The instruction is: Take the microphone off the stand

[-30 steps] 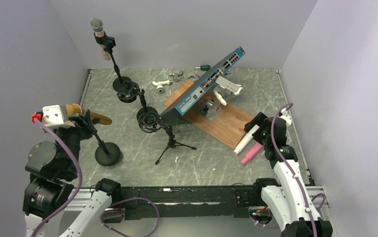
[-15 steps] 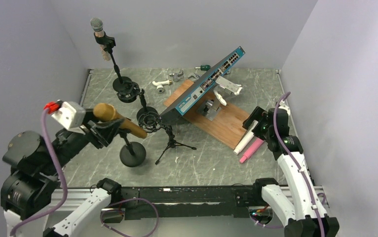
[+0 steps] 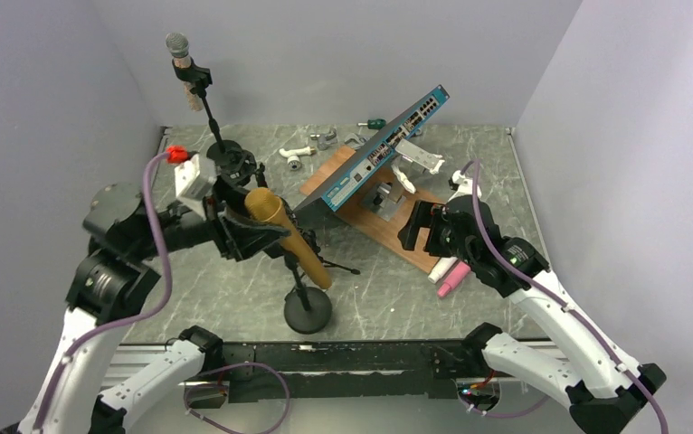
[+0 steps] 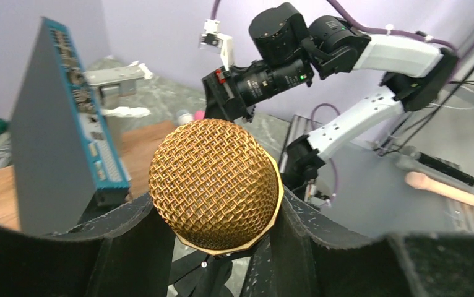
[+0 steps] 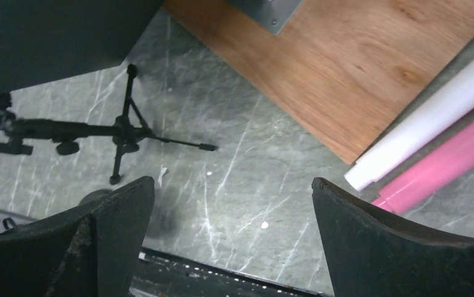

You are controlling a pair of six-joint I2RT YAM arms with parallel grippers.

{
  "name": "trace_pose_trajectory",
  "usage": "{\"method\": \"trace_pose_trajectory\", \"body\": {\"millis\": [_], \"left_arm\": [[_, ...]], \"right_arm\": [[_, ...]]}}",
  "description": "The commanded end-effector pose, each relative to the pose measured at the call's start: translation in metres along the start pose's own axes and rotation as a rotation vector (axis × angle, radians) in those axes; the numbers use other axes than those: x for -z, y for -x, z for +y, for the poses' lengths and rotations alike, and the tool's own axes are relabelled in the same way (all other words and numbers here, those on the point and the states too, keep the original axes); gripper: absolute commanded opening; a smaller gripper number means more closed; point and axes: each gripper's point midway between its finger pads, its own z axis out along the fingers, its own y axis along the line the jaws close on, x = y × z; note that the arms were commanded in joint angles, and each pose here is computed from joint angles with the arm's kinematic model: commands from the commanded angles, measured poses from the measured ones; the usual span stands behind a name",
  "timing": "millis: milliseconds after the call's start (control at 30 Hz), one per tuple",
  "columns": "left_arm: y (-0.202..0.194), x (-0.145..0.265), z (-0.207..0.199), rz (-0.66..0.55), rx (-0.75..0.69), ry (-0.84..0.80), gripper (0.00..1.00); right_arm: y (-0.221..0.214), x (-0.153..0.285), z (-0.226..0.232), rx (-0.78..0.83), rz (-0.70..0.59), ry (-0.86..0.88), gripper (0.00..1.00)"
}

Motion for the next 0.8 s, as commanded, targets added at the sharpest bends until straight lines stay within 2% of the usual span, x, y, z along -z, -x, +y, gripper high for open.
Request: {"method": "trace_pose_trajectory", "body": {"millis": [0,133,200,367,500,767], "left_arm": [[0.028,-0.023,-0.024,-0.107,-0.046,-0.196,0.00],[-0.001,-0.055,-0.015,-0.031,-0.085,-0.139,0.00],[-0.012,-0.067,-0.013,-0.015,-0.082,-0.137,0.00],[-0.027,-0.080,0.002,-0.053,-0.080,-0.074,0.00],[-0.036,-0.085,0.007,-0.066,-0.078,-0.057,0.00],[-0.034,-0.078,0.008,-0.136,-0.116,-0.011,0.00]], "right_arm": [[0.011,0.023,0.021,0.000,-0.040,0.095,1.00],[0.007,0.046,0.069,0.051,-0.030,0.372,1.00],[0.004,0.056,0.084,0.085,-0.035,0.438,1.00],[-0.001,0.084,0.116,0.166,-0.095,0.596,1.00],[-0.016,0.097,0.151,0.227,-0.095,0.747,1.00],[-0.029,0.098,0.193,0.358,-0.149,0.733,1.00]]}}
